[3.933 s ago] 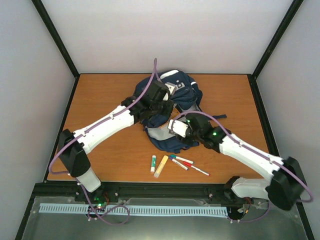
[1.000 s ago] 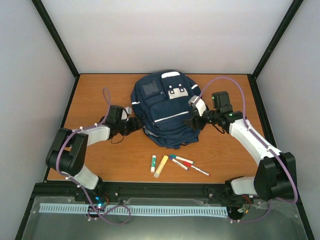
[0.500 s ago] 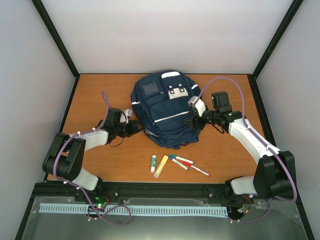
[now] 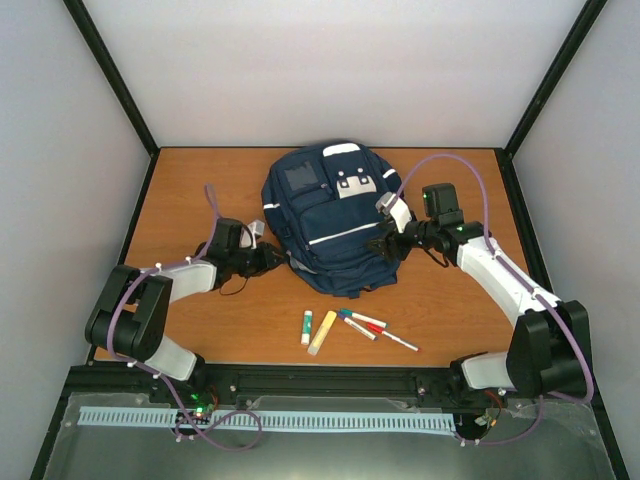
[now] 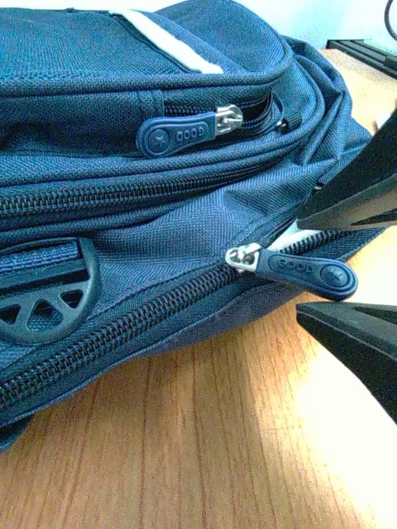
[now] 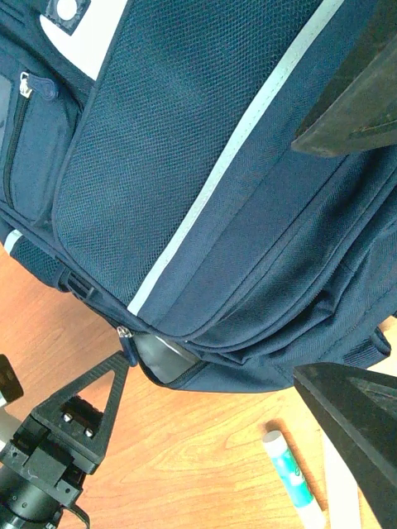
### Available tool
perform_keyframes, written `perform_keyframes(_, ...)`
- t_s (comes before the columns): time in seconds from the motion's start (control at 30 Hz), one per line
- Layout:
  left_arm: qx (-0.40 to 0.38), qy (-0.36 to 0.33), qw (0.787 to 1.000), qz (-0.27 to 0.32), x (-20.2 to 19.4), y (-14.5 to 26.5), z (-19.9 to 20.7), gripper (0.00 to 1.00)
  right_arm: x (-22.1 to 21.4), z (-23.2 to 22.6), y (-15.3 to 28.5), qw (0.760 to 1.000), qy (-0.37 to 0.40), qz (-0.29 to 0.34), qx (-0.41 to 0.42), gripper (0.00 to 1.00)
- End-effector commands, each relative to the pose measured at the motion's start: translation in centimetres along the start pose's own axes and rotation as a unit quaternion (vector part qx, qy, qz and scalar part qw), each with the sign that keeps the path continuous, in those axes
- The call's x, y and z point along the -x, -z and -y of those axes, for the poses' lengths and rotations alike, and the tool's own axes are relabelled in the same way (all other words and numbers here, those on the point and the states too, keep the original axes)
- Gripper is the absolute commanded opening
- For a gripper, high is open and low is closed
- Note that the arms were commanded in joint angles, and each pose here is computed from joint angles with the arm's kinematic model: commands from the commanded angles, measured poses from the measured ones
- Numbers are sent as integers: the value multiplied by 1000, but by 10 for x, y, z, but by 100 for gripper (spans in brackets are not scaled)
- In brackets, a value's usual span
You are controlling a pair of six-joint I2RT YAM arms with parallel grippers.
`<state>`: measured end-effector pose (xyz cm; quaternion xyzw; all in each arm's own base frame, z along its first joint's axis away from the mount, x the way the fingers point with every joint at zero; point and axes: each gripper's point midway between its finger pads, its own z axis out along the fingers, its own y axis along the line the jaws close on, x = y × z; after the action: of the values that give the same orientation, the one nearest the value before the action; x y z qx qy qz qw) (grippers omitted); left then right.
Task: Pack the student bag
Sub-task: Adjust the student bag at the center of the board.
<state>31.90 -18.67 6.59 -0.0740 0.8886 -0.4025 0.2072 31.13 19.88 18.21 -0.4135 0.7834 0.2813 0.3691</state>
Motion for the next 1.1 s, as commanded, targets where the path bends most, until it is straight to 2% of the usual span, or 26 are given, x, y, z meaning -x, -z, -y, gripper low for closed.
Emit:
perform_keyframes(0.0,-10,-2,1000,2,2,-3,0,27,-1,1,-2,1000,-1,2,10,70)
perform_keyframes(0.23,-16,5,1000,-3,-1,-10,-6,24,-1,1,-2,1000,-2,2,10,70)
perform_keyframes(0.53,-10,3,1000,1,-1,-8,-6,10,-3,2,-4,1000,-3,-1,9,70)
perform_keyframes(0.63,6,-3,1000,17,3,1,-4,2,-4,3,-5,1000,-4,-3,9,70)
perform_keyframes(0.77,56,-31,997,39,4,22,3,1,-7,11,-9,1000,-20,-9,-4,65)
perform_keyframes(0.93,127,-41,991,-8,-17,32,-7,1,-20,22,-21,998,-49,-33,-12,59)
perform_keyframes(1.07,127,-46,990,-49,-37,26,-6,1,-31,29,-32,996,-77,-53,-12,56)
